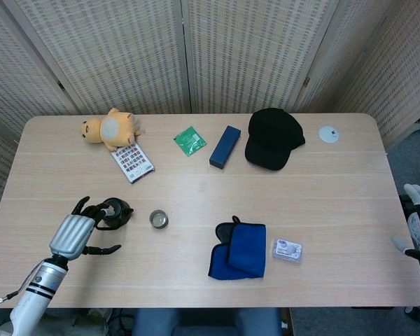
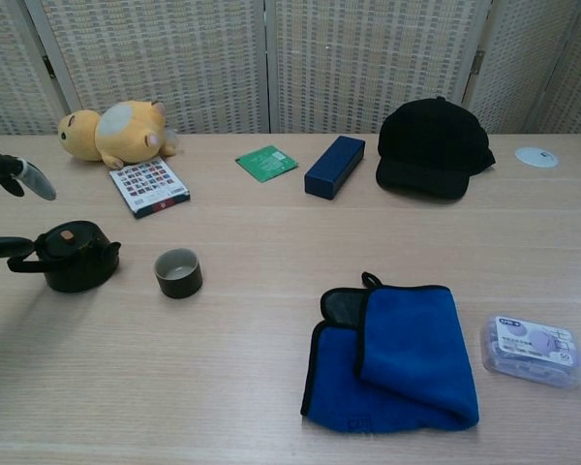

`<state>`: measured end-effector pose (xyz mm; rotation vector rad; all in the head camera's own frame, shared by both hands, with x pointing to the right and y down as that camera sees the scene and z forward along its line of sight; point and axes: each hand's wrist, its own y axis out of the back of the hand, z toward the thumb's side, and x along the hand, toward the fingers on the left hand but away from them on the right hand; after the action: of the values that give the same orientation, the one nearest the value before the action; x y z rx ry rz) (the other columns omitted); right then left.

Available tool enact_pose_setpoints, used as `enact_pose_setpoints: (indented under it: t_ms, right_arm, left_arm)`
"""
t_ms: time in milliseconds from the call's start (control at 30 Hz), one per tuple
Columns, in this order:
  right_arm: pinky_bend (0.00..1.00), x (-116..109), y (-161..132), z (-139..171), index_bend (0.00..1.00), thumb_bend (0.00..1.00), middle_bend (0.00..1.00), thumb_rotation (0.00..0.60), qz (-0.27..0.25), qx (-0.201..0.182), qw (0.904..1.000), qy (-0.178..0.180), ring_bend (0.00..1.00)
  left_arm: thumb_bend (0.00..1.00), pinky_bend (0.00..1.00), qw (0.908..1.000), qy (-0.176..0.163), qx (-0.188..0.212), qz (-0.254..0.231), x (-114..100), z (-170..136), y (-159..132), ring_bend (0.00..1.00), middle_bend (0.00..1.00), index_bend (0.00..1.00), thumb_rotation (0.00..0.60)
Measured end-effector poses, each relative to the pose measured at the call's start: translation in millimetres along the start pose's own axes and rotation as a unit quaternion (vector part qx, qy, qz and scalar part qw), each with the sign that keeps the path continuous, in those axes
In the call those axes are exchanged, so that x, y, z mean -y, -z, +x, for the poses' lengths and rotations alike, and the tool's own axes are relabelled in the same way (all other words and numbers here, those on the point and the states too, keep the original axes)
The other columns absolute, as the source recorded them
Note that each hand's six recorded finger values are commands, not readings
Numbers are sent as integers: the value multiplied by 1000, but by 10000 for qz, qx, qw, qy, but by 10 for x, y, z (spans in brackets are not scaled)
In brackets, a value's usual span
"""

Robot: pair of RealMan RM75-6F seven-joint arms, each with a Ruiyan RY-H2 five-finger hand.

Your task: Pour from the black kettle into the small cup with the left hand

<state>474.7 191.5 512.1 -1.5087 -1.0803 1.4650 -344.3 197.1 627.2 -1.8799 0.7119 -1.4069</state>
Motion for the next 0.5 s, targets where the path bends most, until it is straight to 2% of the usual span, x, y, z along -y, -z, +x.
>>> enact_pose_setpoints:
  t_ms: [67, 167, 500]
  right_arm:
    - [0, -8, 0, -10, 20, 108, 91, 600, -4, -2, 10000, 14, 0]
    - [0, 6, -1, -17, 20, 108, 91, 600, -1, -7, 10000, -14, 0]
    - [0, 28, 21, -38, 20, 108, 91, 600, 15, 14, 10000, -41, 0]
  left_arm:
    - [86, 0, 10000, 53, -8, 3, 14, 10, -15, 234, 190, 241, 147]
    - [82, 0, 9999, 117, -11, 50, 39, 15, -24, 234, 190, 242, 133]
    - [81, 0, 9989, 311, 24, 340, 149, 22, -78, 235, 190, 269, 134]
